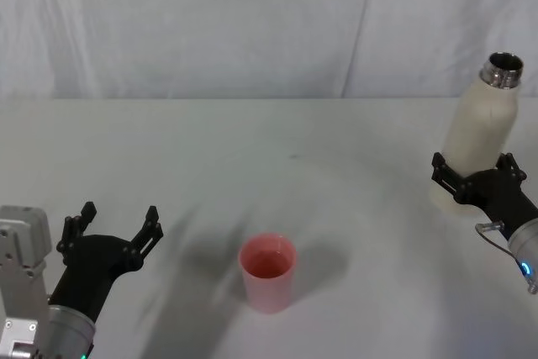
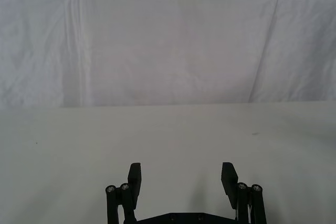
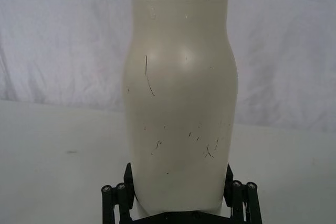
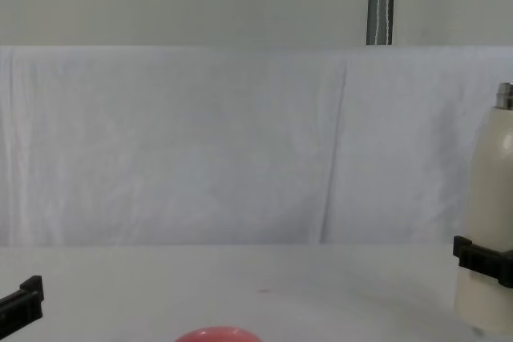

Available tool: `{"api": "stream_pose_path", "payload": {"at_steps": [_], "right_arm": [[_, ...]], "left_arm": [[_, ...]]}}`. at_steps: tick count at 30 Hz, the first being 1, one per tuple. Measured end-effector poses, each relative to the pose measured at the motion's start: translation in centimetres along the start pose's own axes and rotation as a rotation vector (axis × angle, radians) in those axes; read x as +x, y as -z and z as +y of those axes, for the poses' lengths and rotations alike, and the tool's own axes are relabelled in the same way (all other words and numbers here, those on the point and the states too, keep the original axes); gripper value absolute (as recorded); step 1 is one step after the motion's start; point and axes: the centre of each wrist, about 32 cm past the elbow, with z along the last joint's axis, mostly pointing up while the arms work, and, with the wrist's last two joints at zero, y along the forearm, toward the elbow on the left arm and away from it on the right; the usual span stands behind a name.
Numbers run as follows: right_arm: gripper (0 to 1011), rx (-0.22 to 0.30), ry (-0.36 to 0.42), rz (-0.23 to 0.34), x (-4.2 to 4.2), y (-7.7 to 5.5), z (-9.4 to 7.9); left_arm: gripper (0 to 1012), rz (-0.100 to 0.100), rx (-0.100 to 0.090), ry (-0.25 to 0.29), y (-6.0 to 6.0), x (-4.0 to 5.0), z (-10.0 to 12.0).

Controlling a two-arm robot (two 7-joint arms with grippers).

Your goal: Grasp the thermos with one hand and pour water into the cup lid.

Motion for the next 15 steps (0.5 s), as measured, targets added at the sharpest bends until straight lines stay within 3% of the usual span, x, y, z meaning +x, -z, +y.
{"api": "stream_pose_path", "payload": {"at_steps": [15], "right_arm": [[958,-0.004,-0.020,0.003,-0.14,0.6,2.1]], "left_arm": [[1001,0.000,0.000,0.000,0.0,0.00,0.0]]}}
